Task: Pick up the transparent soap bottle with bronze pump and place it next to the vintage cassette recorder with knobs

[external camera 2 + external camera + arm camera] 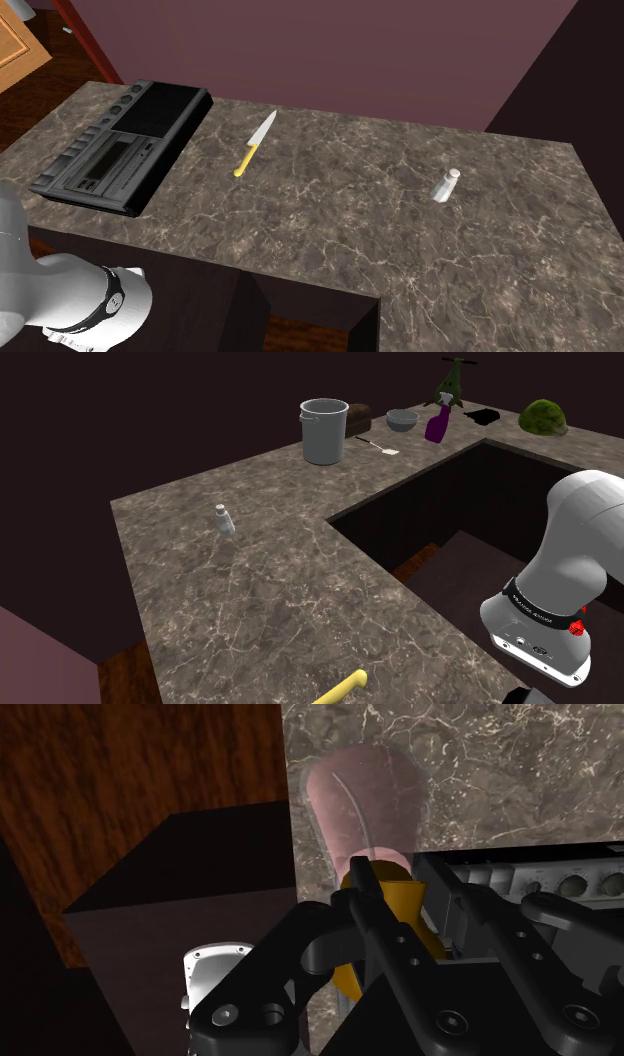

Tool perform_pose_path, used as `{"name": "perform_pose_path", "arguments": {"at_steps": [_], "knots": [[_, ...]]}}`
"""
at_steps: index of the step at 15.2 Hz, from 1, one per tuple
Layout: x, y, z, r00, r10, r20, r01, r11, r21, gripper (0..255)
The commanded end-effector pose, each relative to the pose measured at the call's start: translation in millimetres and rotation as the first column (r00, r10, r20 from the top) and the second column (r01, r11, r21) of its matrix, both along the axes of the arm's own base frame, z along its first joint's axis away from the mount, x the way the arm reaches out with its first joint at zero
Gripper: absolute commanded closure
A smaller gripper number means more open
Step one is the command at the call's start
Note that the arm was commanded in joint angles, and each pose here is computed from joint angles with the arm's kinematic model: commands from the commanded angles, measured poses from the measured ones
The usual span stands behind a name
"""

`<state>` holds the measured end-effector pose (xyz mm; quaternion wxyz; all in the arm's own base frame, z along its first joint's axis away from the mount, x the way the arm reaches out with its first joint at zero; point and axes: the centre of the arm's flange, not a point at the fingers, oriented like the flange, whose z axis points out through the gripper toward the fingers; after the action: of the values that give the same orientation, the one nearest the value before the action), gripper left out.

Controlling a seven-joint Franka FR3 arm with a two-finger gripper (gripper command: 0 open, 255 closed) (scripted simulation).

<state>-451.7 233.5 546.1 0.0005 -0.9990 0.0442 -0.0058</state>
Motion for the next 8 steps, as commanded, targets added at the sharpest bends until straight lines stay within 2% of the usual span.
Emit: {"name": "perform_pose_path", "arguments": {"at_steps": [1, 8], "knots": [[-0.4, 1.0, -11.1, 1.0, 0.0, 0.0, 0.0, 1.0, 0.001, 255], [-0.4, 1.0, -48.0, 1.0, 0.0, 0.0, 0.0, 1.0, 0.001, 255]]}}
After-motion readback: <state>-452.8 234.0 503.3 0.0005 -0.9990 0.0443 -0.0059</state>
